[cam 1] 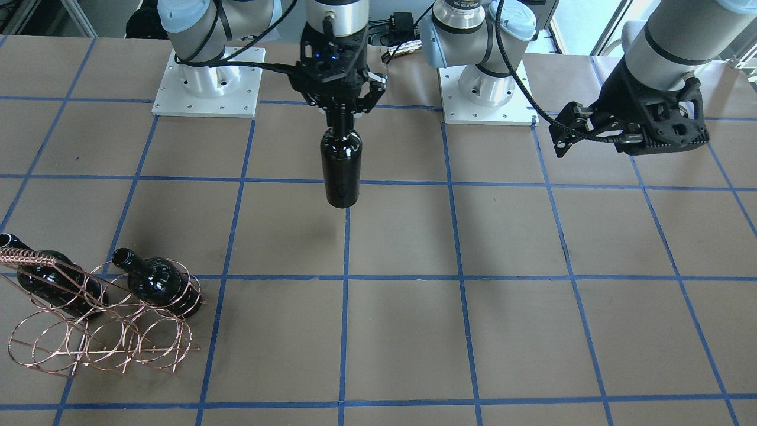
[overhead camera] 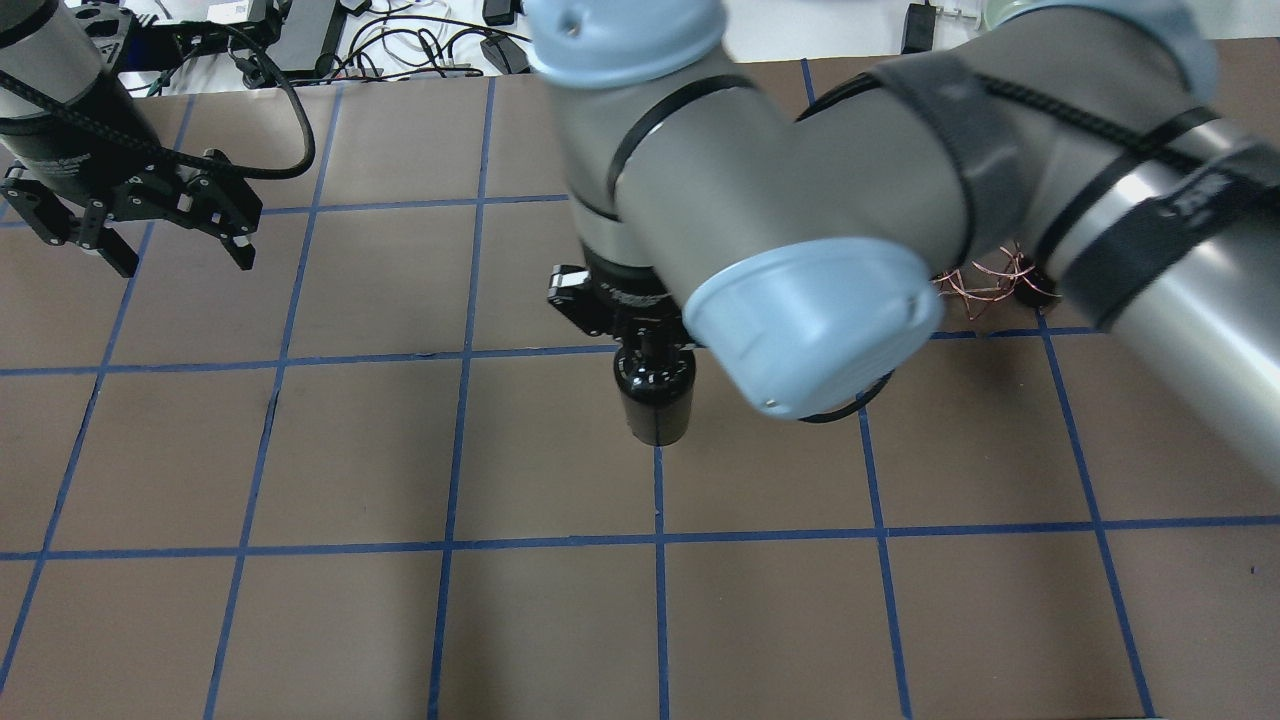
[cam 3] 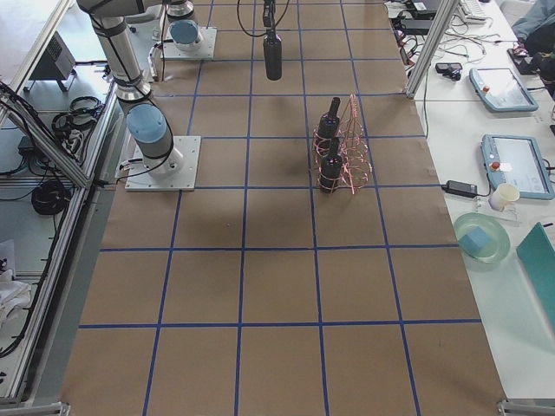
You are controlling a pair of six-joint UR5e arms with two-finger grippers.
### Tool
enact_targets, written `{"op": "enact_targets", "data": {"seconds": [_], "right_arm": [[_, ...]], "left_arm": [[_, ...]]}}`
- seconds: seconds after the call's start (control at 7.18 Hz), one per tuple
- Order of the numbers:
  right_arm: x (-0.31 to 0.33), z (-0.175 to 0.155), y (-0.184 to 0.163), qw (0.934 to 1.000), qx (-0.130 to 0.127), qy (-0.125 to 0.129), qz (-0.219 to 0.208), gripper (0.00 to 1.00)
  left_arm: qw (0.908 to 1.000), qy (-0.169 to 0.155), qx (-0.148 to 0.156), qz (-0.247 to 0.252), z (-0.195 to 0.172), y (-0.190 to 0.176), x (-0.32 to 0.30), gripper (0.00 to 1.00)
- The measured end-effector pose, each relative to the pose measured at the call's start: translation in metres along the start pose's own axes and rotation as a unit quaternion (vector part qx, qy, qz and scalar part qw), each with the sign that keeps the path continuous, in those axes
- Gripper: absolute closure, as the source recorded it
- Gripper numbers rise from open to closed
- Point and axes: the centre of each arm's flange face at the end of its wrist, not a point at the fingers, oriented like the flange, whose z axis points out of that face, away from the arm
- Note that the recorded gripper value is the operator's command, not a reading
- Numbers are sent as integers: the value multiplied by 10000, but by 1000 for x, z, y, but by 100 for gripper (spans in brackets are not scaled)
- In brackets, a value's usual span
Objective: Place wine into wine basket
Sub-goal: 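Lift the bottle off the table with the right gripper, then carry the bottle to the copper rack and tilt it into a slot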
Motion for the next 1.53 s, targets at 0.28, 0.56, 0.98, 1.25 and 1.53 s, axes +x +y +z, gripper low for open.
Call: {"op": "enact_targets", "data": {"seconds": [0.28, 0.56, 0.98, 1.25, 1.53], "right_arm": [[94, -37, -26, 9996, 11, 113, -262, 97], [183, -58, -46, 9968, -82, 193, -771, 98], [294, -70, -80, 9921, -82, 193, -1237, 99], [321, -76, -124, 9926, 33, 208, -1193, 99], [327, -72, -167, 9928, 184, 155, -1173, 99]], "left_arm": [[9997, 236, -19, -3, 7, 2, 19, 1], [9998, 208, -14, 5, 7, 10, 49, 2], [9998, 182, 37, 89, 3, 19, 64, 0], [9998, 179, 42, 110, 2, 19, 65, 0], [9998, 177, 44, 114, 2, 20, 65, 0]]}}
